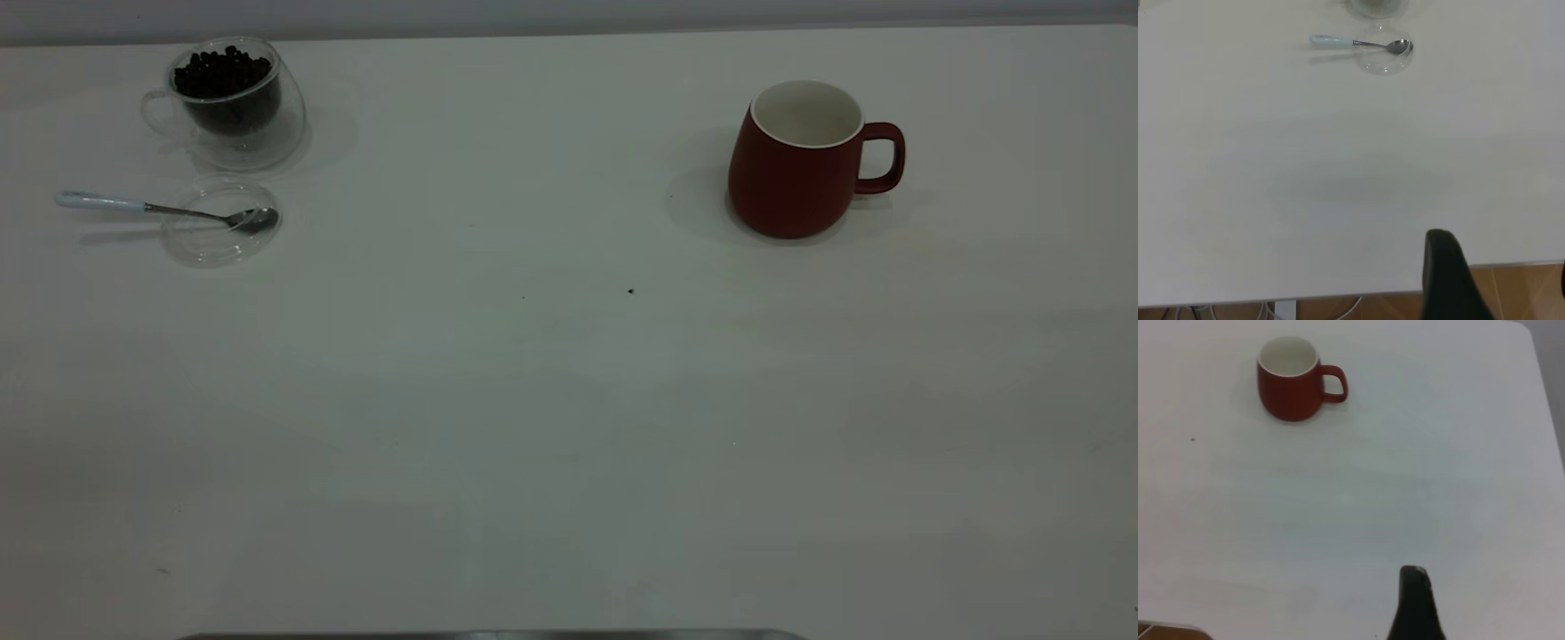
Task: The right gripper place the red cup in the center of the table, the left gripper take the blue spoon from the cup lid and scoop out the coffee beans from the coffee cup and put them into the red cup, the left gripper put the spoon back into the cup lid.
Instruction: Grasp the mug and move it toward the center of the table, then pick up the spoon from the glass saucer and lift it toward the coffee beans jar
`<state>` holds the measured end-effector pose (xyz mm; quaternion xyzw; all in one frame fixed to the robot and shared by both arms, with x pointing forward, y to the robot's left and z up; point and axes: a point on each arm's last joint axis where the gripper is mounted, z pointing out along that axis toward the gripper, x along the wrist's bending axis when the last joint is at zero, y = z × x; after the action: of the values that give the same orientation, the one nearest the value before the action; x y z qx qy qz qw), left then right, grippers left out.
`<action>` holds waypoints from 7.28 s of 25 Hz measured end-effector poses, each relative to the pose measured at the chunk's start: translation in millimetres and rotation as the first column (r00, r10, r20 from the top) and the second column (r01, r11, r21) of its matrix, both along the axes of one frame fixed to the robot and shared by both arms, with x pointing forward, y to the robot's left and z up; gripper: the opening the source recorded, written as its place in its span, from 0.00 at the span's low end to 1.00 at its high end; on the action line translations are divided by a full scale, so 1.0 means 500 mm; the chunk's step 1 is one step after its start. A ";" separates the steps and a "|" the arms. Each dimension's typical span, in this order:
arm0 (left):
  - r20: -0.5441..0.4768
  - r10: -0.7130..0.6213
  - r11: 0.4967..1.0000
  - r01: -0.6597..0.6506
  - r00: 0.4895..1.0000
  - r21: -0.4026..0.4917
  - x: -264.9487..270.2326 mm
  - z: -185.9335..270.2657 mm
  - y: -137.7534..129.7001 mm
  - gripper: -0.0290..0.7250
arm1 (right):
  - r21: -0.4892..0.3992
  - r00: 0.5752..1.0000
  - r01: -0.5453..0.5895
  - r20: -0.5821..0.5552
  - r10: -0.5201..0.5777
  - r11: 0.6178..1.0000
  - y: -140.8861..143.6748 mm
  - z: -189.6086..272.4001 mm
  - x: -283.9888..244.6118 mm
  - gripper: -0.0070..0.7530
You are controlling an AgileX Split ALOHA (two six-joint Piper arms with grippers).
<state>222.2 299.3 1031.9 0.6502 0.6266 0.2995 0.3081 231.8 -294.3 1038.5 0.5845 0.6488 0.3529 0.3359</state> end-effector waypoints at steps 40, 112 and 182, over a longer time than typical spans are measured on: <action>0.000 0.001 1.000 -0.001 1.000 -0.002 0.000 0.000 0.000 0.65 | -0.340 0.588 -0.761 -0.723 0.364 0.552 0.104 -0.290 0.739 0.79; 0.000 0.001 1.000 -0.001 1.000 -0.002 0.000 0.000 0.000 0.65 | -0.479 0.617 -0.785 -0.552 0.561 0.392 0.473 -0.182 0.779 0.79; 0.000 0.001 1.000 -0.001 1.000 -0.002 0.000 0.000 0.000 0.65 | -0.040 0.994 0.108 0.005 -0.108 0.993 -0.010 0.003 -0.001 0.79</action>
<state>222.2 299.3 1031.9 0.6495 0.6272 0.2992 0.3085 231.2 -299.5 1040.0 0.6113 0.6228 0.3221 0.3671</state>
